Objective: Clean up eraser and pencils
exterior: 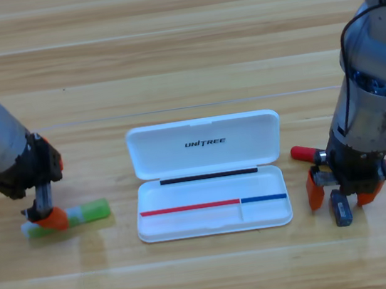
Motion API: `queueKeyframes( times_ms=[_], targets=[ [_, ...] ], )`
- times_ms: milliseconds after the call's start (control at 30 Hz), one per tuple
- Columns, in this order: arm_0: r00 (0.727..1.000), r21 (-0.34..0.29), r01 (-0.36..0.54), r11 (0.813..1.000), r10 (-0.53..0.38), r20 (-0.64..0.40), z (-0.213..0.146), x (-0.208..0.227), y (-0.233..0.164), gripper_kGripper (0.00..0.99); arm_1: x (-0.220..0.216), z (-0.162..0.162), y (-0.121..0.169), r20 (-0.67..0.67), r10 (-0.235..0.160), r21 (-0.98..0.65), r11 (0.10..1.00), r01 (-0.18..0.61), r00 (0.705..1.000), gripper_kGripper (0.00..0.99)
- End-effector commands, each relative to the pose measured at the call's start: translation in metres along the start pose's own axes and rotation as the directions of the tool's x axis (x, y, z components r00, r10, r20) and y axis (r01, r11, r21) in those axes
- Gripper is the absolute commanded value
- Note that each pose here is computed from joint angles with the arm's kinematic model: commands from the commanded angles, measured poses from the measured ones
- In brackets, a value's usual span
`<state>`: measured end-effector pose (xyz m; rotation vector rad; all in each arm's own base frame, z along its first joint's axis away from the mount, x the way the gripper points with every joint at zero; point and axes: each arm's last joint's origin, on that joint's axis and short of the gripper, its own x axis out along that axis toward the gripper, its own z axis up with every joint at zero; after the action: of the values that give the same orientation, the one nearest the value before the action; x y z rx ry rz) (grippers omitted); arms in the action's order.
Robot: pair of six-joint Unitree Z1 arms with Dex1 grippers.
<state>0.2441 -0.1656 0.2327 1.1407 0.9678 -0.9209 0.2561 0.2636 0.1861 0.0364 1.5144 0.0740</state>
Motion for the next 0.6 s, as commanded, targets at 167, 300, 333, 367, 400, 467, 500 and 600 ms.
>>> queueKeyframes(
  times_ms=[167, 300, 333, 367, 400, 467, 500, 600],
  targets=[
    [0.994, -0.03, 0.08, 0.996, -0.082, -0.066, -0.004, 0.027, 0.0, 0.847, 0.036, -0.013, -0.012, -0.107, -0.081, 0.013, 0.996, 0.083, 0.991, 0.649],
    [0.993, -0.03, 0.094, 0.995, -0.096, -0.064, -0.004, 0.028, -0.002, 0.848, 0.041, -0.013, -0.012, -0.116, -0.092, 0.012, 0.996, 0.094, 0.989, 0.649],
    [0.993, -0.03, 0.093, 0.995, -0.095, -0.063, -0.005, 0.028, -0.002, 0.848, 0.041, -0.013, -0.012, -0.117, -0.093, 0.012, 0.995, 0.095, 0.989, 0.647],
    [0.993, -0.03, 0.095, 0.995, -0.097, -0.063, -0.004, 0.028, -0.002, 0.848, 0.043, -0.013, -0.012, -0.123, -0.096, 0.013, 0.995, 0.098, 0.988, 0.647],
    [0.993, -0.03, 0.095, 0.995, -0.097, -0.063, -0.004, 0.028, -0.002, 0.848, 0.044, -0.013, -0.011, -0.125, -0.098, 0.01, 0.995, 0.1, 0.987, 0.604],
    [0.993, -0.029, 0.1, 0.995, -0.101, -0.067, -0.005, 0.03, -0.002, 0.848, 0.043, -0.013, -0.01, -0.122, -0.096, -0.001, 0.995, 0.097, 0.988, 0.39],
    [0.992, -0.03, 0.102, 0.994, -0.104, -0.067, -0.004, 0.03, -0.003, 0.848, 0.043, -0.014, -0.01, -0.122, -0.097, -0.008, 0.995, 0.096, 0.988, 0.324],
    [0.991, -0.03, 0.113, 0.993, -0.114, -0.067, -0.004, 0.033, -0.003, 0.847, 0.044, -0.016, -0.008, -0.128, -0.096, -0.017, 0.995, 0.094, 0.987, 0.206]
  ],
)
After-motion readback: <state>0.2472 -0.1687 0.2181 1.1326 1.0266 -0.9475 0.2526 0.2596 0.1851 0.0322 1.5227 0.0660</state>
